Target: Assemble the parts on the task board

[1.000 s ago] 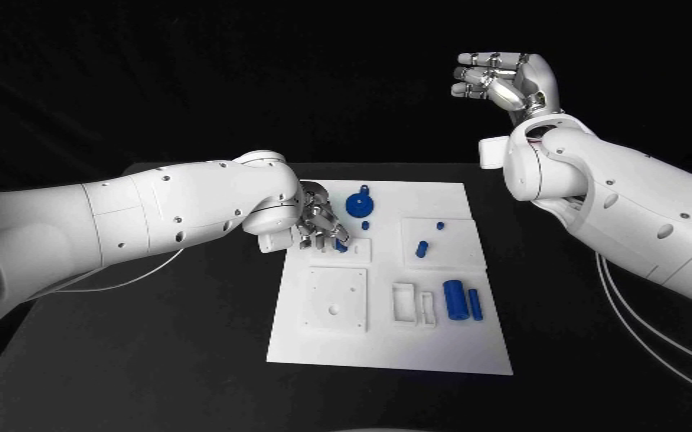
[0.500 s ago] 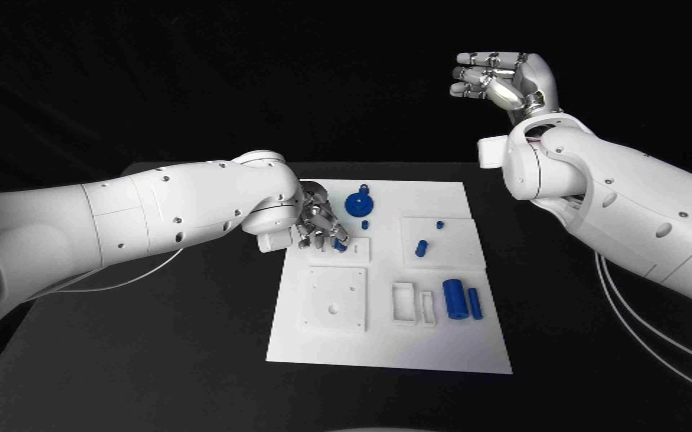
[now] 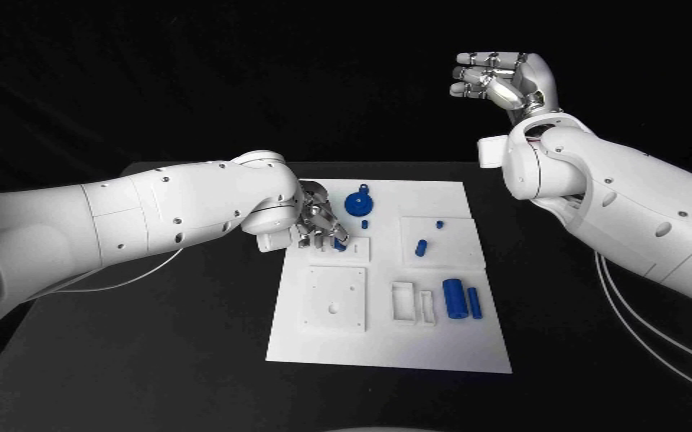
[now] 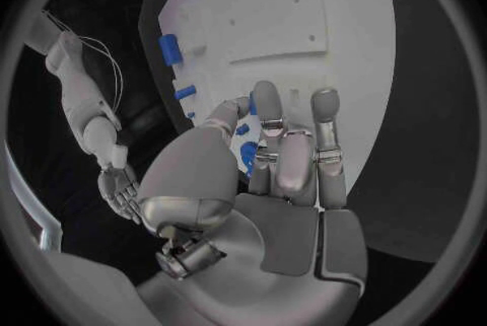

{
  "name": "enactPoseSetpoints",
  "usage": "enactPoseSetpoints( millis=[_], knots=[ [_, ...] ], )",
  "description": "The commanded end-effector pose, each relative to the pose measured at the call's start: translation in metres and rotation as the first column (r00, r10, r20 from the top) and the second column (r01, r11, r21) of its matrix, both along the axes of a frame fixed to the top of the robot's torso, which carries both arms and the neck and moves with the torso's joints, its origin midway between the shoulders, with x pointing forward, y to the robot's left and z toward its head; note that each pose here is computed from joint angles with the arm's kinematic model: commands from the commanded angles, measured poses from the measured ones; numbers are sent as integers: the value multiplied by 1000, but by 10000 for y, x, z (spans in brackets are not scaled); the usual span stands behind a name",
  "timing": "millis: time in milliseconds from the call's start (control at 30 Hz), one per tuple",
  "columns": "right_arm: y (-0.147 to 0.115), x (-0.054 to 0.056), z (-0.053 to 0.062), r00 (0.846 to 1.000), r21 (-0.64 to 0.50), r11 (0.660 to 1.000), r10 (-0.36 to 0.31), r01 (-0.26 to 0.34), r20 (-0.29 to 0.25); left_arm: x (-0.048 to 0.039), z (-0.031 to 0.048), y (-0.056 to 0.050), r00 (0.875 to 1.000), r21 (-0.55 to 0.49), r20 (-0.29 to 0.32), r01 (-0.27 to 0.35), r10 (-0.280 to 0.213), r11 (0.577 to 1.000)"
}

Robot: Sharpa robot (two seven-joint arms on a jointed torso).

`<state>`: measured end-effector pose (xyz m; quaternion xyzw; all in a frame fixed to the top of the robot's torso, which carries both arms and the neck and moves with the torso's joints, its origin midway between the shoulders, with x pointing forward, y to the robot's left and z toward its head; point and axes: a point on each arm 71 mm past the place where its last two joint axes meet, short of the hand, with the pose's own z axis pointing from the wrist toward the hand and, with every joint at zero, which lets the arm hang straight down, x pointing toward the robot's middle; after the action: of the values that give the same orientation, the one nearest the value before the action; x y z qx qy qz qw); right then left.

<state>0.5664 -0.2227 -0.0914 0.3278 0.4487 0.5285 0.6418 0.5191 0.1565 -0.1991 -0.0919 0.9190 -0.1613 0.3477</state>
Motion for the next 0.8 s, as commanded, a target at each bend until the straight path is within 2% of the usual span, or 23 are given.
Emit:
enactPoseSetpoints(
  millis=[33, 800],
  knots=[
    [19, 1, 1, 1000, -1, 1000, 17, -17, -1, -11, -23, -1, 1000, 15, -4, 22, -22, 1000],
    [28, 12, -15, 1000, -2, 1000, 26, -26, -13, -36, -49, 5, 998, 25, -51, 42, -40, 999]
  ],
)
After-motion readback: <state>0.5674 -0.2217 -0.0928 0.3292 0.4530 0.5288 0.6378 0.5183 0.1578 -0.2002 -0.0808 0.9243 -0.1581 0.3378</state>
